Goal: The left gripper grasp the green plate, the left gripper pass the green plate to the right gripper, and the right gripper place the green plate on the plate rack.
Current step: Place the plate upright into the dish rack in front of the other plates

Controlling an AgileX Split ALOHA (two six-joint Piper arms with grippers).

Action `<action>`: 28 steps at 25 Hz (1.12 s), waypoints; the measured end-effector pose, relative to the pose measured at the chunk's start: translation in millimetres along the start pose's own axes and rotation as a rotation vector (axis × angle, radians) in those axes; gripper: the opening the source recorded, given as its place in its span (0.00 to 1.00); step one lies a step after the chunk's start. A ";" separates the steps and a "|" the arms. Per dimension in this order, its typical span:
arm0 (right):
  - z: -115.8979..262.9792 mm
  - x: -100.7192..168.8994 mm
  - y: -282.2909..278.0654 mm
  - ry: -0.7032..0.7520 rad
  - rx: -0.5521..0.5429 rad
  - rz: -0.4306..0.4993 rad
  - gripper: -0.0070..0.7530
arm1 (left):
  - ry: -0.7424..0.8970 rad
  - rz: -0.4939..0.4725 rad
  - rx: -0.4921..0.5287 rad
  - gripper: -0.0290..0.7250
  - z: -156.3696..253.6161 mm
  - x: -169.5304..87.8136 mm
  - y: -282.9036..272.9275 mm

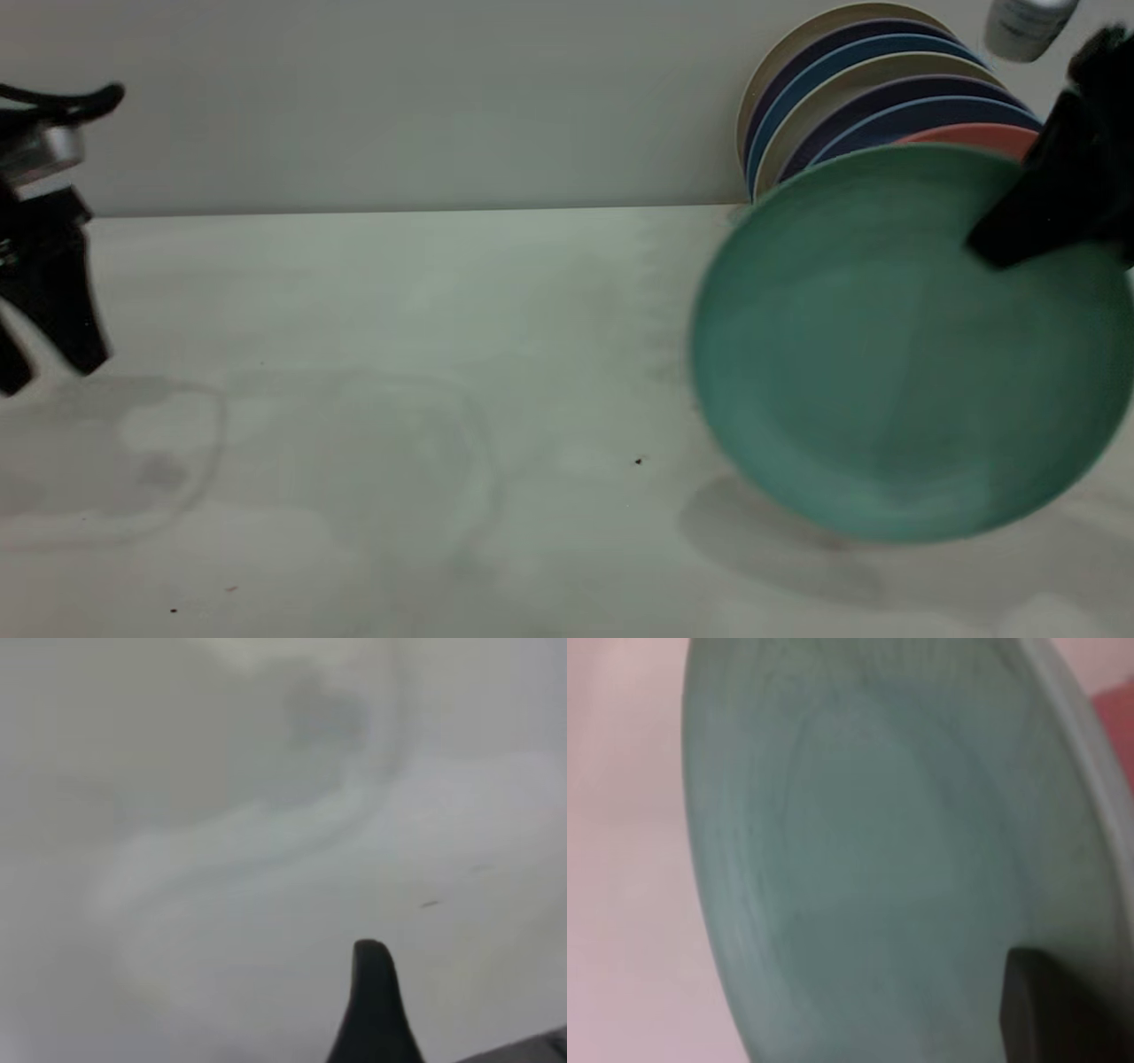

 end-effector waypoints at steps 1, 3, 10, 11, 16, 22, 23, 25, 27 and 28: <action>-3.1 -8.6 -4.4 -0.053 0.019 0.027 0.10 | -0.020 -0.032 0.018 0.80 3.0 5.2 -0.1; -10.2 -23.4 -12.6 -0.112 0.040 0.077 0.10 | -0.047 -0.095 0.050 0.80 8.7 15.7 -1.1; -52.4 -65.8 -46.5 -0.232 0.001 0.232 0.10 | -0.078 -0.132 0.066 0.80 11.9 21.8 -2.0; -56.2 -68.7 -49.7 -0.242 -0.005 0.243 0.10 | -0.079 -0.132 0.066 0.80 11.9 21.8 -2.0; -58.6 -76.6 -50.5 -0.297 0.009 0.275 0.10 | -0.081 -0.133 0.065 0.80 11.8 22.0 -2.0; -49.3 -82.5 -29.3 -0.343 0.055 0.267 0.10 | -0.081 -0.135 0.061 0.80 11.1 22.4 -2.0; -48.2 -83.8 -25.1 -0.344 0.058 0.268 0.10 | -0.081 -0.135 0.061 0.80 11.1 22.4 -2.0; -45.2 -84.2 -17.6 -0.342 0.068 0.257 0.10 | -0.081 -0.135 0.061 0.80 11.0 22.2 -2.0; -41.7 -83.6 -10.6 -0.337 0.079 0.242 0.10 | -0.080 -0.135 0.061 0.80 10.9 22.0 -1.9; -39.8 -83.1 -6.4 -0.334 0.084 0.233 0.10 | -0.080 -0.135 0.061 0.80 10.9 22.0 -1.9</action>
Point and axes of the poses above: a point on each arm's last joint axis where the gripper is mounted, y pointing out along that axis toward the gripper, x along the wrist's bending axis when the last joint is at zero, z = x × y, the point moved 8 cm from there along y, pointing out along that axis toward the gripper, and after that the axes turned 13 degrees about y, right-handed, at the moved point
